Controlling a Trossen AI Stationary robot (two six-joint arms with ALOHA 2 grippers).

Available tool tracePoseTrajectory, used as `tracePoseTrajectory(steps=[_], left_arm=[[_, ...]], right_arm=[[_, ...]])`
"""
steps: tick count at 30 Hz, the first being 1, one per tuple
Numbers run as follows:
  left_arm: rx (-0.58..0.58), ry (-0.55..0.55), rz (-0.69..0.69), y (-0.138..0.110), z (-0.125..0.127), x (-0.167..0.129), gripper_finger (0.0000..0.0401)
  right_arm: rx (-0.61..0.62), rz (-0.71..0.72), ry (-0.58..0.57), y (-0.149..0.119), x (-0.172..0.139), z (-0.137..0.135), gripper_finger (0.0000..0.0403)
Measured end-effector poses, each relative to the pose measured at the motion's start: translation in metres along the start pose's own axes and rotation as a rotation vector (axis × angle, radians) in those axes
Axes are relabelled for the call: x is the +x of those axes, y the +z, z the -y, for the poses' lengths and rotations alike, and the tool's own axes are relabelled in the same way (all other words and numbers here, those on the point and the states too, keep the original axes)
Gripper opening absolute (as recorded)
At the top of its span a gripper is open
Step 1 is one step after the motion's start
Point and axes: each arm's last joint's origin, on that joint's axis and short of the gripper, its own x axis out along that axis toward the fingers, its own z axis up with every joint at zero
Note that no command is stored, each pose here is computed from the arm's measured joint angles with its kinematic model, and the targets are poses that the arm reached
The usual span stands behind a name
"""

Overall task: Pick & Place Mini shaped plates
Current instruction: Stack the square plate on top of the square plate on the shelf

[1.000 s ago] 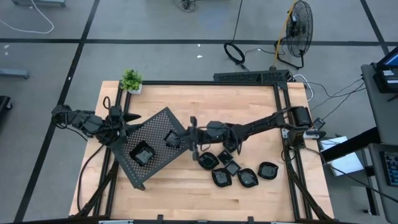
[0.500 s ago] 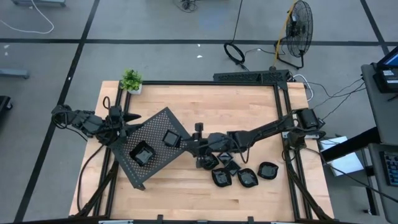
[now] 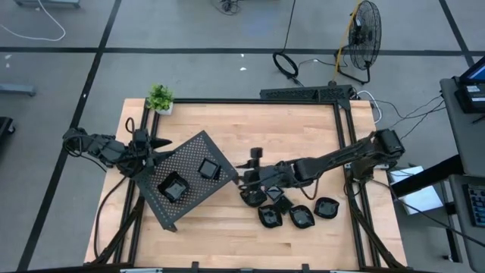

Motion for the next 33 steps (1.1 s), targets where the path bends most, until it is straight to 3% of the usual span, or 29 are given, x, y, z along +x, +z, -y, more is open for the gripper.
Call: tracePoseTrajectory(steps=[4, 7, 10, 12, 18, 23, 28, 33], left_arm=[[0.000, 0.000, 0.000, 0.000, 0.000, 0.000, 0.0255], [0.000, 0.000, 0.000, 0.000, 0.000, 0.000, 0.0255], [0.000, 0.000, 0.000, 0.000, 0.000, 0.000, 0.0255], [0.000, 0.000, 0.000, 0.000, 0.000, 0.000, 0.0255], [0.000, -0.001, 0.000, 0.000, 0.000, 0.000, 0.0255], [0.000, 0.002, 0.001, 0.000, 0.000, 0.000, 0.0255], [0.000, 0.001, 0.001, 0.000, 0.000, 0.000, 0.0255], [0.000, 0.000, 0.000, 0.000, 0.000, 0.000, 0.0255]], right_arm=[[0.049, -0.187, -0.043, -0.015, -0.025, 0.006, 0.0141], [0.119, -0.331, -0.068, -0.041, -0.046, 0.009, 0.0141], [0.246, -0.407, -0.086, -0.066, -0.069, 0.010, 0.0141], [0.329, -0.428, -0.083, -0.083, -0.083, 0.010, 0.0141], [0.494, -0.413, 0.075, -0.128, -0.099, 0.002, 0.0142], [0.634, -0.469, 0.294, -0.131, -0.100, -0.010, 0.0142], [0.791, -0.561, 0.333, -0.126, -0.094, -0.021, 0.0142], [0.812, -0.697, 0.375, -0.137, -0.082, -0.034, 0.0142]])
